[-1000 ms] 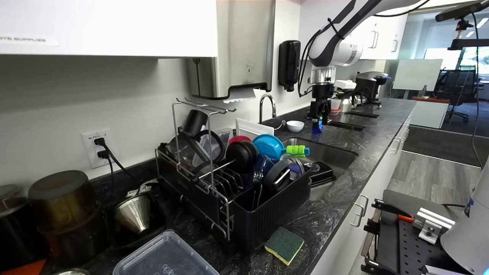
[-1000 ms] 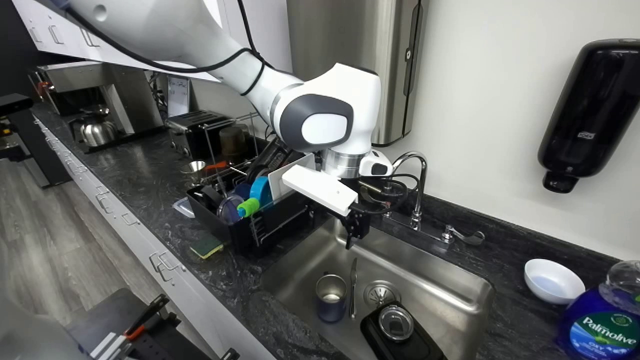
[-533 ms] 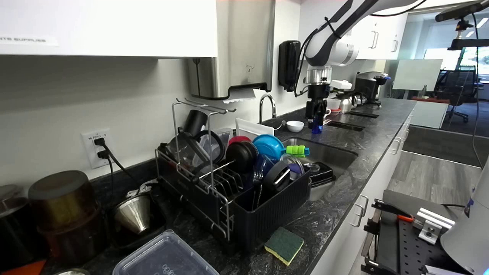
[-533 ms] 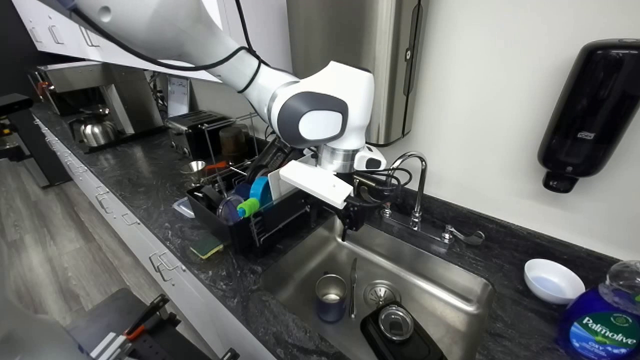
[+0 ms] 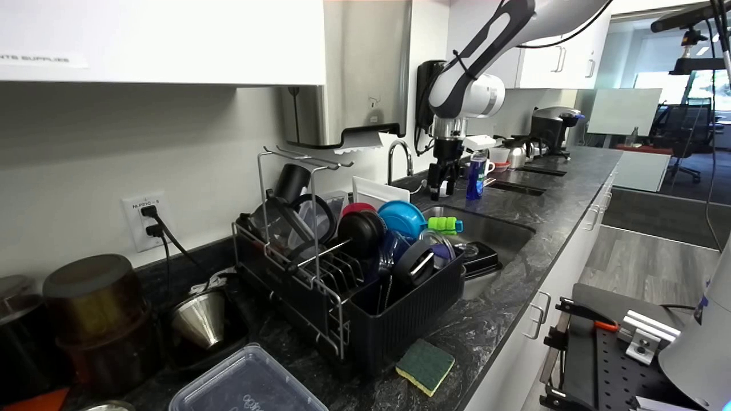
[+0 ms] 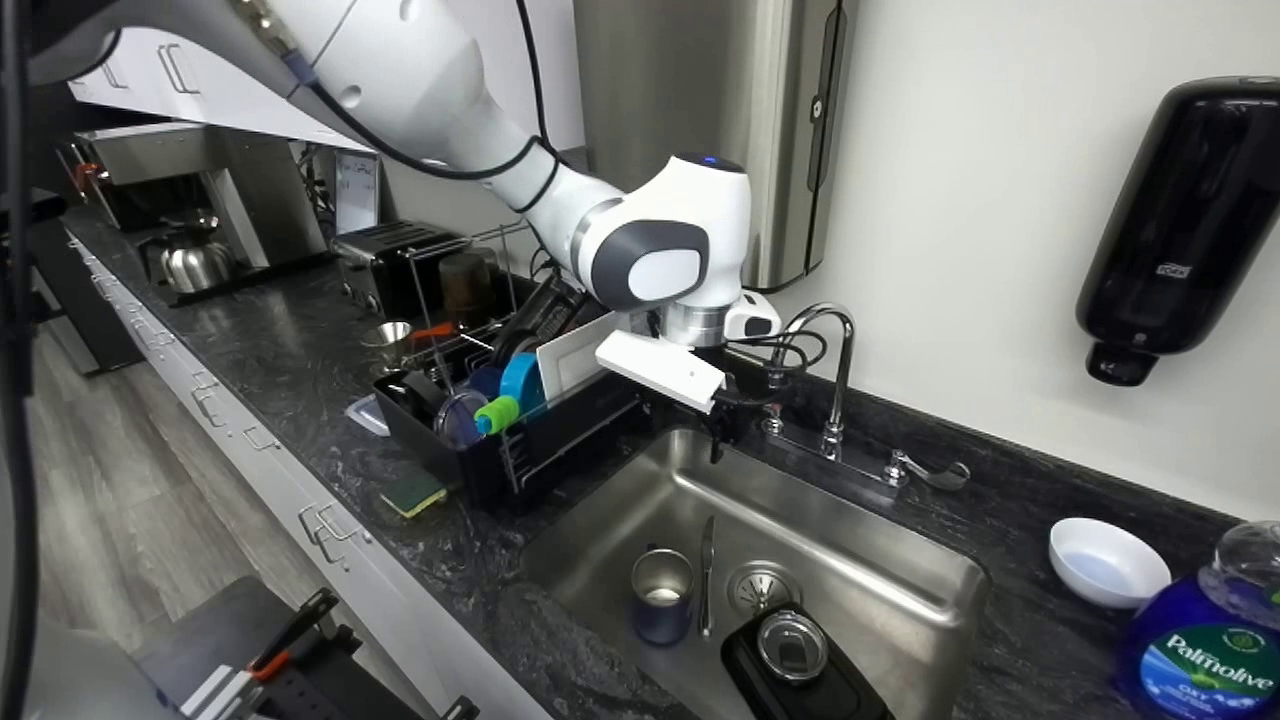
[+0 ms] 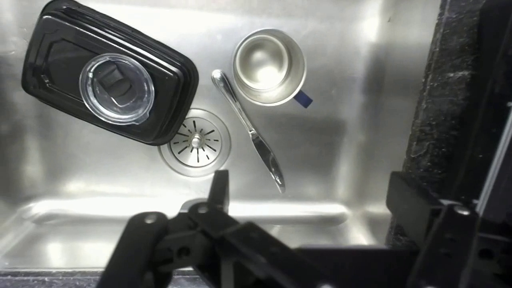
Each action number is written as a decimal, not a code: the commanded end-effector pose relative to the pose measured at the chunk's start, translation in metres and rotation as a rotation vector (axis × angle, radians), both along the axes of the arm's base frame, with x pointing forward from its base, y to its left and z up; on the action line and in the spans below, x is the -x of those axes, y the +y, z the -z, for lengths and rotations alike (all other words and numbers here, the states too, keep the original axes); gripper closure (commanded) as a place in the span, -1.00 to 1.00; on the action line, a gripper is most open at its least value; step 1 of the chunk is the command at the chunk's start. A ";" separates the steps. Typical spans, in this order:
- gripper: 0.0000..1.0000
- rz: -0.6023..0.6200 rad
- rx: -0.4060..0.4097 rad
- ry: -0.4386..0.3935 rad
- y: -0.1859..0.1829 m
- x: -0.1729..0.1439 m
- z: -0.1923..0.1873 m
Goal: Cover the mug in the sink with a lid
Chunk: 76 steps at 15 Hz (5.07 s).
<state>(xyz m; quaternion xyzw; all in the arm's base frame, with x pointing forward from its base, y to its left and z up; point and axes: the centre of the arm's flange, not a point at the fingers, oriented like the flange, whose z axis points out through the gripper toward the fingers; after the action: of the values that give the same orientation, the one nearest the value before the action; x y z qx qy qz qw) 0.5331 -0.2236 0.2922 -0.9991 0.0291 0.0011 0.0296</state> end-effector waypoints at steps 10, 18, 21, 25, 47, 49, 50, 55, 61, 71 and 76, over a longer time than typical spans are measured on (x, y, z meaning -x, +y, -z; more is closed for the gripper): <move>-1.00 0.169 -0.005 0.059 -0.099 0.013 0.086; -1.00 0.169 0.020 0.082 -0.094 0.013 0.093; -1.00 0.135 -0.004 0.101 -0.085 -0.001 0.115; -1.00 0.108 -0.007 0.138 -0.067 -0.014 0.146; -1.00 0.202 0.019 0.179 -0.118 -0.004 0.222; -1.00 0.203 0.020 0.178 -0.119 -0.005 0.221; -1.00 0.204 0.020 0.178 -0.119 -0.005 0.221; -1.00 0.182 0.035 0.159 -0.118 -0.004 0.238; -1.00 0.181 0.064 0.095 -0.124 -0.002 0.249; 0.37 0.188 0.084 0.081 -0.137 0.003 0.242; 0.89 0.189 0.080 0.087 -0.137 0.002 0.241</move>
<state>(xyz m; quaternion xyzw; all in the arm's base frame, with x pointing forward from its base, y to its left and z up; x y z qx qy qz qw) 0.5356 -0.3610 0.0595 -0.9906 0.1304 0.0397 -0.0151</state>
